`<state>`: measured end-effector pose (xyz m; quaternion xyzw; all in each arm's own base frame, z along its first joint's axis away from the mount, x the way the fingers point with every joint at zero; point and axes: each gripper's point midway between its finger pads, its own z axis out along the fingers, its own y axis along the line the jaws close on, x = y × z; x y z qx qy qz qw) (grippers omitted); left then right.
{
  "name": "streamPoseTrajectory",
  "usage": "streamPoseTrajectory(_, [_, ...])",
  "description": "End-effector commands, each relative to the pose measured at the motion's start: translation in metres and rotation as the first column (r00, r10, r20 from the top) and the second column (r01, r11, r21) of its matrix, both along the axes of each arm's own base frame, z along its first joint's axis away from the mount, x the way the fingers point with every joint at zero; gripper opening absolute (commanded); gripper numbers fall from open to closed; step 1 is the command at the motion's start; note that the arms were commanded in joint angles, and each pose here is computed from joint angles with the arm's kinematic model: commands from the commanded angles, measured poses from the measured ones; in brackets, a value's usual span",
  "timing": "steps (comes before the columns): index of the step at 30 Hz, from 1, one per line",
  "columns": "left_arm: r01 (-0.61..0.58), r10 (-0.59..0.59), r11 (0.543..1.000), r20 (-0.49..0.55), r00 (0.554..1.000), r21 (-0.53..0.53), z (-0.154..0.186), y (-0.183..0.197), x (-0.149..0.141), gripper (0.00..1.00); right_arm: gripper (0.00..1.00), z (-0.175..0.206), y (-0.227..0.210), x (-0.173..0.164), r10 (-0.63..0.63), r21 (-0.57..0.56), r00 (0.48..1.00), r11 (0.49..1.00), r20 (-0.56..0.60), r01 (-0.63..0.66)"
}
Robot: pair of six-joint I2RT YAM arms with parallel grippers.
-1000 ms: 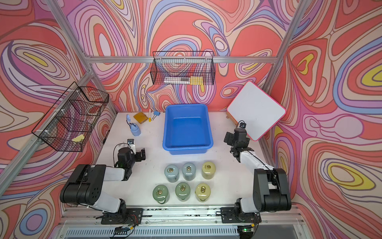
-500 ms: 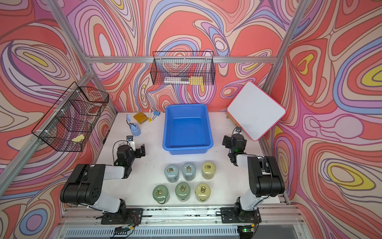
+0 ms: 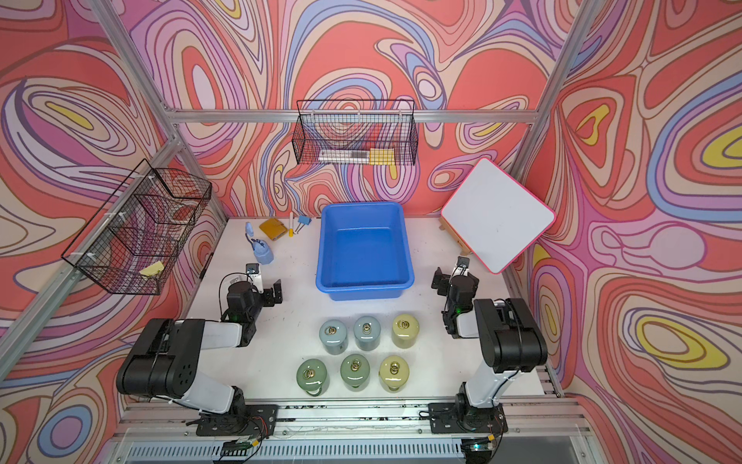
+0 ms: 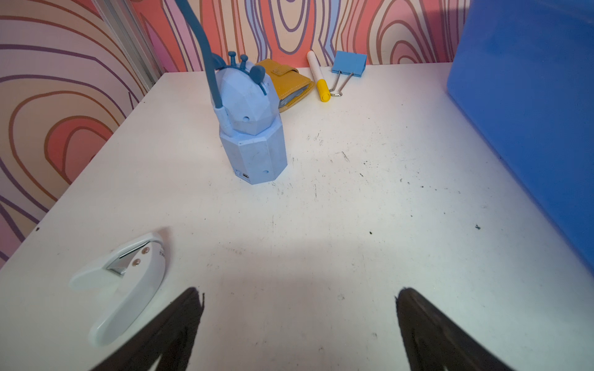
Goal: Take the tea canister out of the basket
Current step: Reset both arms
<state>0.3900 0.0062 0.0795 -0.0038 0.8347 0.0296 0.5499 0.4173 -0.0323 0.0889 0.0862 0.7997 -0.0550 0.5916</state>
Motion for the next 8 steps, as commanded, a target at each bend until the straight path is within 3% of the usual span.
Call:
streamPoseTrajectory(1, [0.004, -0.004, 1.0, 0.031, 1.0, 0.007, 0.0082, 0.0008, 0.0035, 0.99, 0.98, 0.0112, 0.0011, 0.0051, 0.0, -0.013, 0.999, 1.0, 0.039, 0.0])
streamPoseTrajectory(8, [0.01, -0.01, 1.0, 0.034, 0.999, 0.005, 0.0084, -0.0003, 0.0036, 0.99, 0.98, 0.0119, 0.0013, 0.0051, 0.001, -0.014, 0.999, 1.0, 0.044, -0.001])
